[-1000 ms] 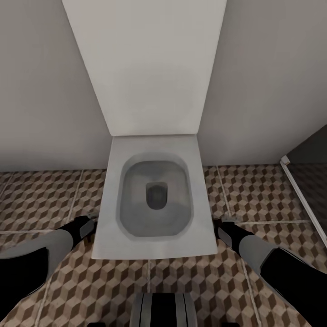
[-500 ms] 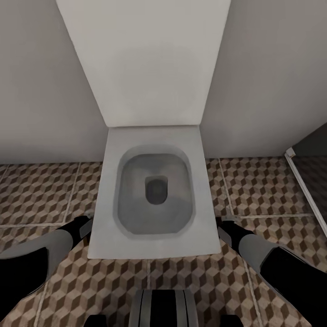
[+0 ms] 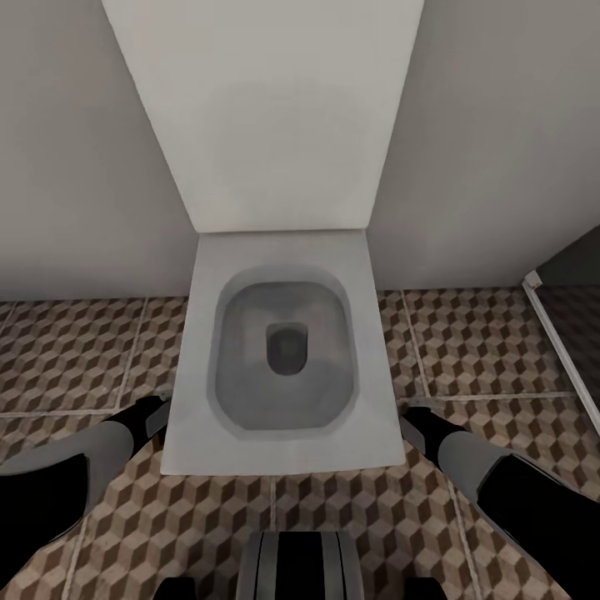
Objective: Take the four mousetraps from the cabinet in the bathroom and place them on the bathroom floor. Make sure all four end up on the same floor surface, and ensure that at least two of them are either under or directly next to the same bathroom sink.
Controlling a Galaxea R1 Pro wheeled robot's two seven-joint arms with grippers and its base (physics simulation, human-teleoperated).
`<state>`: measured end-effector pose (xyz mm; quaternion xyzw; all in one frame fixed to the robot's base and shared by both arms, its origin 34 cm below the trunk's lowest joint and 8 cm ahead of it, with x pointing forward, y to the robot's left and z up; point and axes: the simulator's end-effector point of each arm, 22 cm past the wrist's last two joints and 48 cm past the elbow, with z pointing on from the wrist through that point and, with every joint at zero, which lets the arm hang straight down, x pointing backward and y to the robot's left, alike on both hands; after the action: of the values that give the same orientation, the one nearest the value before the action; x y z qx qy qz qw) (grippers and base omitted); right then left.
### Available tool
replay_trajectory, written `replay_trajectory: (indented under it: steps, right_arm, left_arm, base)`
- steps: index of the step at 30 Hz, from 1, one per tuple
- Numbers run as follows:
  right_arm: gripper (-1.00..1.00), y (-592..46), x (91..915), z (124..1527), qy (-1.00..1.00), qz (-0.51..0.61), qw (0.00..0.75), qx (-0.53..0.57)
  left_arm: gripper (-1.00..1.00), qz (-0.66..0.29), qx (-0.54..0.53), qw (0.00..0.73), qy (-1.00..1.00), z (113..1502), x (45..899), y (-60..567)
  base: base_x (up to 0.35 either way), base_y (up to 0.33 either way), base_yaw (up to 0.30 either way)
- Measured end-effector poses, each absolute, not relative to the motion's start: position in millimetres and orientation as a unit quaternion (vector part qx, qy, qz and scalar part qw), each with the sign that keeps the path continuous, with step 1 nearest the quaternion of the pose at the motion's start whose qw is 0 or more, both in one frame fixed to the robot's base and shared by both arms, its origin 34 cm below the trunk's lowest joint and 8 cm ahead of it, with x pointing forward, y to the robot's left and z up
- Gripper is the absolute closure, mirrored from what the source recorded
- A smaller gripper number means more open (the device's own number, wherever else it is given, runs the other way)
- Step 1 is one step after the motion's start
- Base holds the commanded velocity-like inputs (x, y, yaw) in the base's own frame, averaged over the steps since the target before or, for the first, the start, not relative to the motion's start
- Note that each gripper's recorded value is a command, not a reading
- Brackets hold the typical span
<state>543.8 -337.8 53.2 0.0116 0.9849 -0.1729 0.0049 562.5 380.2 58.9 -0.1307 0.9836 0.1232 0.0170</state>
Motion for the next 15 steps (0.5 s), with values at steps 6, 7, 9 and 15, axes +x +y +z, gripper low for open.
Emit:
replay_trajectory:
  steps: [6,7,9,15]
  right_arm:
    - [-1.00,-338.5,543.6,53.3,0.985,-0.174,0.005,0.013]
    - [-1.00,-338.5,543.6,53.3,0.985,-0.174,0.005,0.013]
    - [-1.00,-338.5,543.6,53.3,0.985,-0.174,0.005,0.013]
    - [-1.00,-338.5,543.6,53.3,0.985,-0.174,0.005,0.013]
  left_arm:
    - [1.00,0.124,-0.131,0.018,0.983,59.0,562.8,380.7]
    - [1.00,0.124,-0.131,0.018,0.983,59.1,562.8,381.1]
    - [1.00,0.124,-0.132,0.018,0.983,59.2,562.8,381.7]
    - [1.00,0.125,-0.132,0.018,0.983,59.2,562.5,382.2]
  base:
    - [0.000,0.000,0.000]
    - [0.000,0.000,0.000]
    - [0.000,0.000,0.000]
    - [0.000,0.000,0.000]
